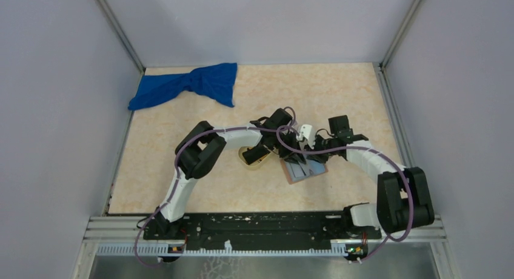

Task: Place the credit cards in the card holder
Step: Insert the credit card into the card holder.

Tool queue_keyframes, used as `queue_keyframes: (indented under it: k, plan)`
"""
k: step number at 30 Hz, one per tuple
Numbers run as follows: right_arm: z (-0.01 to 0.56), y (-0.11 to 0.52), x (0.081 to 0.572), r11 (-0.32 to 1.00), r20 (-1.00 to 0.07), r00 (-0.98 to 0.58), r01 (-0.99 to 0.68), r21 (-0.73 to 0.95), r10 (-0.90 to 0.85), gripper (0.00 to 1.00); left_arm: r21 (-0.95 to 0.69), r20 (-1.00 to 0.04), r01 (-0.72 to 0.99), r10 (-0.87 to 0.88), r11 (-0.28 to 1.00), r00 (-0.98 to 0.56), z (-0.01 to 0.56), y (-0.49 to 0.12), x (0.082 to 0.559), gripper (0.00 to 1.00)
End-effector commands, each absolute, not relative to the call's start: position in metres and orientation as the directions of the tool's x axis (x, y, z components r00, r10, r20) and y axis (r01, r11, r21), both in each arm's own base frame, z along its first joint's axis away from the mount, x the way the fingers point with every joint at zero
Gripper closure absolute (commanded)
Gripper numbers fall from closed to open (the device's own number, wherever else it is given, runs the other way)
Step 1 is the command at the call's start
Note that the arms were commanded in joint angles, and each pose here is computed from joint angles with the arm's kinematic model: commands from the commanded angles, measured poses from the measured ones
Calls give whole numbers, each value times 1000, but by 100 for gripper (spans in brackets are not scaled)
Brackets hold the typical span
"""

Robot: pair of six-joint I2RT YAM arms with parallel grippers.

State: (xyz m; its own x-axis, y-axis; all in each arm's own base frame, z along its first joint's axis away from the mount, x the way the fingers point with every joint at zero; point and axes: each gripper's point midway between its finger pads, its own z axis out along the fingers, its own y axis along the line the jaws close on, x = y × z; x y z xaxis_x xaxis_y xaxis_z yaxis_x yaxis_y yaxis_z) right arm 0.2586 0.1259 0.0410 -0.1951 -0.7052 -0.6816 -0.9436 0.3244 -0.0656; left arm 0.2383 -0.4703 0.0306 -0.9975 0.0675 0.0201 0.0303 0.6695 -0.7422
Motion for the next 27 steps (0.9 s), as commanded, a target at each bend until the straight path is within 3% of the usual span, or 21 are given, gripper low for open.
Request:
queue_keyframes:
  k: [1, 7, 11, 15, 27]
  plan:
    - [99, 138, 268, 264, -770, -32, -948, -180, -637, 80, -530, 122, -40, 30, 847, -992, -43, -417, 217, 75]
    - [128, 165, 205, -36, -850, 196, -978, -205, -488, 61, -536, 122, -33, 38, 844, -992, -43, -419, 218, 76]
    - [116, 175, 191, -131, -839, 240, -971, -201, -489, 77, -537, 126, -33, 41, 843, -991, -44, -419, 218, 76]
    - [97, 183, 200, -113, -791, 223, -975, -193, -569, 86, -536, 126, -32, 42, 843, -991, -45, -419, 218, 76]
    - [70, 177, 236, 72, -702, 80, -980, -184, -708, 88, -538, 128, -29, 48, 843, -991, -46, -419, 217, 74]
